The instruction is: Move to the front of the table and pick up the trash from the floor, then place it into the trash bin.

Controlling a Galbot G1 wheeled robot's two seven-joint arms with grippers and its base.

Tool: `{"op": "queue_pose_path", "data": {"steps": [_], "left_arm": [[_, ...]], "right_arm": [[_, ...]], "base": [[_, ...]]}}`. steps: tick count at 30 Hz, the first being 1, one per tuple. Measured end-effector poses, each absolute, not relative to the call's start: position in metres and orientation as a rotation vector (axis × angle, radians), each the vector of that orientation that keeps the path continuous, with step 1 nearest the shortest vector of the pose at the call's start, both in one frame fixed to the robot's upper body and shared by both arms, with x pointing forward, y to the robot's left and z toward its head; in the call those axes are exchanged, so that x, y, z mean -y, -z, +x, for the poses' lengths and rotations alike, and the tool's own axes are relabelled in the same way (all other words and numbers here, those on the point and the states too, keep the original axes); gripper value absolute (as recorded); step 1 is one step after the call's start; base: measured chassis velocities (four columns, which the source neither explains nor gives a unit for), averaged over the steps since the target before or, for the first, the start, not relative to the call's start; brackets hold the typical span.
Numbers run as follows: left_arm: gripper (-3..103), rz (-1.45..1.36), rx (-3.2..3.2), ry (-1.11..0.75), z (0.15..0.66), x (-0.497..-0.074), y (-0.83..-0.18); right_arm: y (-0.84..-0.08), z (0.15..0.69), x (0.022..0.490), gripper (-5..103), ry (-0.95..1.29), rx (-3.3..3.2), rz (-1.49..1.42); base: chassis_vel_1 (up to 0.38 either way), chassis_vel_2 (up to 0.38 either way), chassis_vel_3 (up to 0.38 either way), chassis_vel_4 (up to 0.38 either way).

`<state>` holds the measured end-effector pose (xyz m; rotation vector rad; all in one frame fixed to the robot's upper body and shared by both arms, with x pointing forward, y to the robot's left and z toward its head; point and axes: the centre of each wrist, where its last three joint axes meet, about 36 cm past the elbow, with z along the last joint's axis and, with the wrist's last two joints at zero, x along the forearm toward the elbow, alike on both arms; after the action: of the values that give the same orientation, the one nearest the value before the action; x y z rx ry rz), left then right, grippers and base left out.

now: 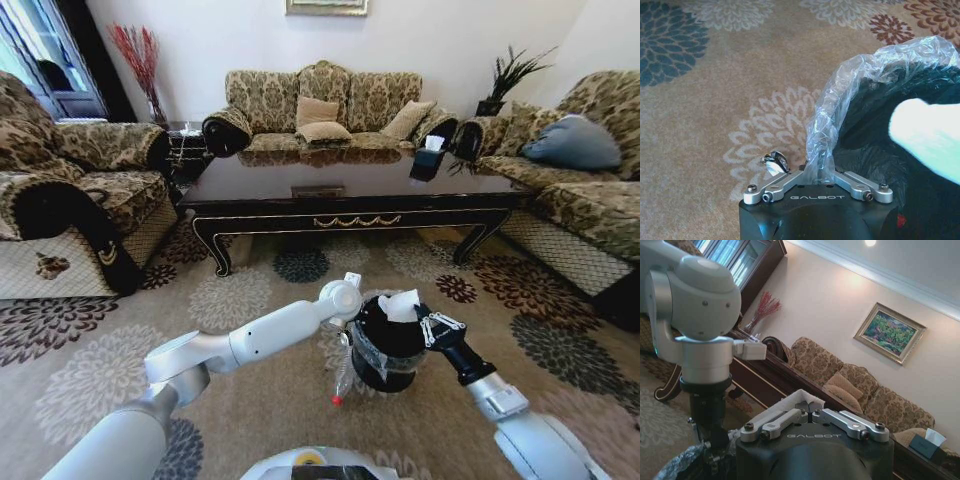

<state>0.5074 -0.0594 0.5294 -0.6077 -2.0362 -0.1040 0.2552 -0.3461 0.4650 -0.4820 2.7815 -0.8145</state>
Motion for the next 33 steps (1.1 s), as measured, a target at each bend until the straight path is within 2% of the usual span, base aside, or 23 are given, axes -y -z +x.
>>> {"op": "queue_pose_path", "data": {"steps": [5, 6, 8, 12, 14, 18, 19, 22, 24, 27, 29, 33], "left_arm": [[0, -0.625, 2.031, 0.11, 0.503, 0.061, -0.532], [0, -0.626, 2.031, 0.112, 0.503, 0.062, -0.533], [0, -0.625, 2.032, 0.113, 0.503, 0.062, -0.534], [0, -0.625, 2.034, 0.117, 0.502, 0.063, -0.536], [0, -0.625, 2.034, 0.117, 0.502, 0.063, -0.536], [0, -0.625, 2.028, 0.117, 0.499, 0.064, -0.533], [0, -0.625, 2.028, 0.117, 0.499, 0.064, -0.533], [0, -0.614, 2.025, 0.12, 0.498, 0.059, -0.529], [0, -0.61, 2.025, 0.121, 0.498, 0.057, -0.528], [0, -0.57, 2.033, 0.112, 0.503, 0.037, -0.524], [0, -0.561, 2.035, 0.109, 0.505, 0.032, -0.524], [0, -0.491, 2.054, 0.074, 0.516, -0.002, -0.523]], "right_arm": [[-0.455, 0.256, 0.351, 0, 0.829, -2.802, -0.475], [-0.452, 0.256, 0.353, 3, 0.838, -2.806, -0.49], [-0.451, 0.256, 0.353, 3, 0.846, -2.804, -0.5], [-0.449, 0.258, 0.358, 25, 0.889, -2.784, -0.508], [-0.449, 0.259, 0.359, 25, 0.898, -2.78, -0.506], [-0.446, 0.259, 0.362, 46, 0.917, -2.779, -0.509], [-0.446, 0.259, 0.362, 46, 0.917, -2.779, -0.509], [-0.443, 0.258, 0.363, 62, 0.914, -2.785, -0.505], [-0.443, 0.258, 0.363, 62, 0.913, -2.785, -0.504], [-0.442, 0.26, 0.363, 79, 0.905, -2.787, -0.494], [-0.442, 0.26, 0.363, 79, 0.902, -2.788, -0.49], [-0.443, 0.261, 0.364, 98, 0.87, -2.799, -0.464]], "base": [[0.0, 0.0, 0.0, 0.0], [0.0, 0.0, 0.0, 0.0], [0.0, 0.0, 0.0, 0.0], [0.0, 0.0, 0.0, 0.0], [0.0, 0.0, 0.0, 0.0], [0.0, 0.0, 0.0, 0.0], [0.0, 0.0, 0.0, 0.0], [0.0, 0.0, 0.0, 0.0], [0.0, 0.0, 0.0, 0.0], [0.0, 0.0, 0.0, 0.0], [0.0, 0.0, 0.0, 0.0], [0.0, 0.0, 0.0, 0.0]]}}
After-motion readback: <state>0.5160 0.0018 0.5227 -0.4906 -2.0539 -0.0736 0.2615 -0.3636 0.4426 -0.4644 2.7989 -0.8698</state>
